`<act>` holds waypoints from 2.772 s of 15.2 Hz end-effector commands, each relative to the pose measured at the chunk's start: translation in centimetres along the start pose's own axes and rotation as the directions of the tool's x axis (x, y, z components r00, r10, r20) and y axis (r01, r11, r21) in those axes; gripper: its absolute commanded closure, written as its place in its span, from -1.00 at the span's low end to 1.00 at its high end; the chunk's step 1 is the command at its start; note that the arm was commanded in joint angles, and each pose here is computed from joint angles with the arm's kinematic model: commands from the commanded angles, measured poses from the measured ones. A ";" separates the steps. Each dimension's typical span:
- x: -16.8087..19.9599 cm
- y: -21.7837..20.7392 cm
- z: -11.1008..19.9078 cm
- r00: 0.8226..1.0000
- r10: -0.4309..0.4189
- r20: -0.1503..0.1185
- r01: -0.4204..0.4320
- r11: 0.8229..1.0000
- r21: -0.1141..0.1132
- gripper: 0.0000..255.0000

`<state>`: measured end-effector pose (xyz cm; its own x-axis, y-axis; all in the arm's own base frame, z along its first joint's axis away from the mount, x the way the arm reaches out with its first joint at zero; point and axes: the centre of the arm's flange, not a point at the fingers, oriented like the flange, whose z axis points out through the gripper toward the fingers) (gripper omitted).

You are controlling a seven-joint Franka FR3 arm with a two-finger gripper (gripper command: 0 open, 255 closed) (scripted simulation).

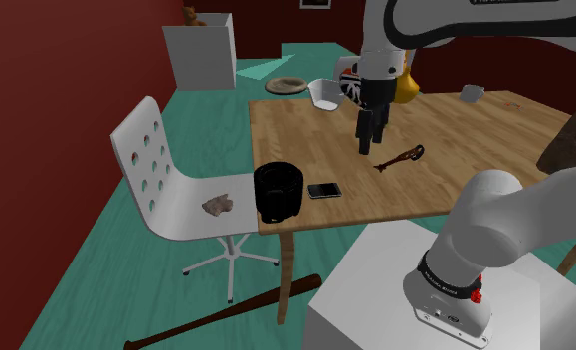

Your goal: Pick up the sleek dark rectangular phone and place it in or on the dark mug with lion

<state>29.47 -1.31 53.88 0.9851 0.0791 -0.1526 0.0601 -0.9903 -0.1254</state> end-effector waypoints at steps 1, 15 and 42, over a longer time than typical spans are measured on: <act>0.0 0.0 0.0 1.000 0.000 0.000 0.000 1.000 0.000 -1.00; 11.7 -0.5 12.6 0.900 -0.432 -0.056 0.418 0.893 -0.164 -1.00; 14.6 -0.4 18.9 0.860 -0.507 -0.058 0.488 0.850 -0.197 1.00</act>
<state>40.77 2.35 33.20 0.8258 0.5639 -0.0105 0.5640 -0.8257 0.0121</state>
